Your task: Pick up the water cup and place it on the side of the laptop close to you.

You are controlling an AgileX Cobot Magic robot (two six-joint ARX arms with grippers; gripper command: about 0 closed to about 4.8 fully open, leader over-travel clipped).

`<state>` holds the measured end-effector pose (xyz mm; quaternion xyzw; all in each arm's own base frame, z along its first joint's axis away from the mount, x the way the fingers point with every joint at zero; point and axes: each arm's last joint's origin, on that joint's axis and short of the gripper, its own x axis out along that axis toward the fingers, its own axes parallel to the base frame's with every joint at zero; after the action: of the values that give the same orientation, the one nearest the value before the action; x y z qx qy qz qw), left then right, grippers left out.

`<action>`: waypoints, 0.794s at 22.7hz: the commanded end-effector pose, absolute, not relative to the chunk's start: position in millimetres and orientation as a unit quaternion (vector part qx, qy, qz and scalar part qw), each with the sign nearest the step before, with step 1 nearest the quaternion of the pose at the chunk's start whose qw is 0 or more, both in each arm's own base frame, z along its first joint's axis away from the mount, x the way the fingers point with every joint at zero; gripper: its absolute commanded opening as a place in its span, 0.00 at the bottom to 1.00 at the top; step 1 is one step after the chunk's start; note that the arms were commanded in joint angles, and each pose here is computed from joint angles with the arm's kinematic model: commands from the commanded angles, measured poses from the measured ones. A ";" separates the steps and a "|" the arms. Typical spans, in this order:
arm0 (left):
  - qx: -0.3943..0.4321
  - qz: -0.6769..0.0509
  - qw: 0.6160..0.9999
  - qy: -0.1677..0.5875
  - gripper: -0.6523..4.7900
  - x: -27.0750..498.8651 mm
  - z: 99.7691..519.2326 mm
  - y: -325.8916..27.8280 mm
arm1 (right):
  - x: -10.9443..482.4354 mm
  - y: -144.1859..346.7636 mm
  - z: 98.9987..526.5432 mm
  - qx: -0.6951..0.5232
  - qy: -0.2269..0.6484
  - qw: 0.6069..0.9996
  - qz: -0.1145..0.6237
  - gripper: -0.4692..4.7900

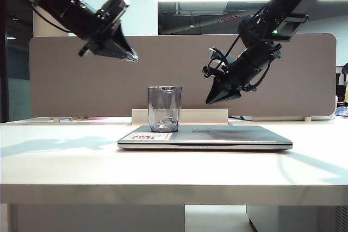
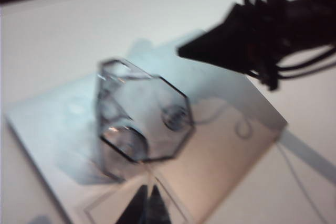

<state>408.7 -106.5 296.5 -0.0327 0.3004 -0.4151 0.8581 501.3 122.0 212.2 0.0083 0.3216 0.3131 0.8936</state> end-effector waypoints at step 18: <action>0.083 -0.285 0.884 0.361 0.11 405.8 269.2 -144.3 | 480.5 173.0 206.9 0.000 0.366 0.861 0.354 0.09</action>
<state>405.3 -144.1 266.8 0.0780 0.3685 -0.2872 0.8807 481.7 171.5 204.2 -0.0003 0.3656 0.3517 0.8618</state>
